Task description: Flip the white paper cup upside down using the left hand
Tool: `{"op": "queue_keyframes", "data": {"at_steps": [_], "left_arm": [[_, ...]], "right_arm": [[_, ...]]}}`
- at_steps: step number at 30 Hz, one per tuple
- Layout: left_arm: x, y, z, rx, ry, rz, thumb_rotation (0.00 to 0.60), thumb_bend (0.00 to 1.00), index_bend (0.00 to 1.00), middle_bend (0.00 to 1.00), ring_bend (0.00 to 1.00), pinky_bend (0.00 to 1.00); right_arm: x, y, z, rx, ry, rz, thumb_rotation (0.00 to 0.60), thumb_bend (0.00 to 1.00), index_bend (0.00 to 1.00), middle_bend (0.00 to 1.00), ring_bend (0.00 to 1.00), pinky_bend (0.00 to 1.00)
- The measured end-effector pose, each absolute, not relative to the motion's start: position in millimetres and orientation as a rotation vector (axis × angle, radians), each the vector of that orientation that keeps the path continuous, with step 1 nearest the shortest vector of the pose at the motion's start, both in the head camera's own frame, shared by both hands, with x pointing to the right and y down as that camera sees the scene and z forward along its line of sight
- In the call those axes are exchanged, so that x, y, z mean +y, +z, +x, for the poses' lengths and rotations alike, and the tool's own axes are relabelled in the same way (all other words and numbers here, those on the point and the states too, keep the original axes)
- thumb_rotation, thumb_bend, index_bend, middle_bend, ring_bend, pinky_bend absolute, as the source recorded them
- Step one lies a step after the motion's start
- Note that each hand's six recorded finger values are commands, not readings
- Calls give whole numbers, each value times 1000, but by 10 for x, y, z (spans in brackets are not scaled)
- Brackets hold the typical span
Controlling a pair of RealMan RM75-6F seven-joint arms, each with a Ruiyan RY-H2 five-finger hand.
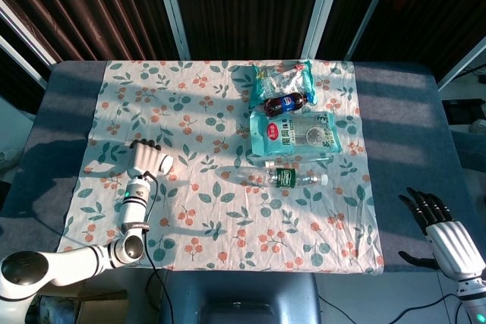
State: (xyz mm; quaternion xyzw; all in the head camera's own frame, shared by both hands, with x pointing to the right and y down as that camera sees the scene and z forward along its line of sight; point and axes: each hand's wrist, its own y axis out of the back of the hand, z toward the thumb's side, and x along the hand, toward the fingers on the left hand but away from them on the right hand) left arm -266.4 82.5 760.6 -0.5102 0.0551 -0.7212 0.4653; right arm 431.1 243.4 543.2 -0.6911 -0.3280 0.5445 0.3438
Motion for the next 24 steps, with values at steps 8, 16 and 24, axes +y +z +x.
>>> {"op": "queue_keyframes", "data": {"at_steps": [8, 16, 24], "left_arm": [[700, 7357, -2787, 271, -1776, -1365, 600, 401, 274, 192, 214, 341], [665, 7244, -2921, 418, -1797, -1539, 600, 399, 274, 194, 215, 341], [740, 7308, -3032, 585, -1837, -1770, 600, 398, 275, 193, 206, 339]], "right_arm": [[2431, 5439, 4309, -851, 1418, -1796, 600, 58, 0, 0, 0, 184], [2428, 5451, 4302, -844, 1423, -1798, 600, 57, 0, 0, 0, 184], [2418, 5467, 4299, -838, 1430, -1800, 600, 58, 0, 0, 0, 184]]}}
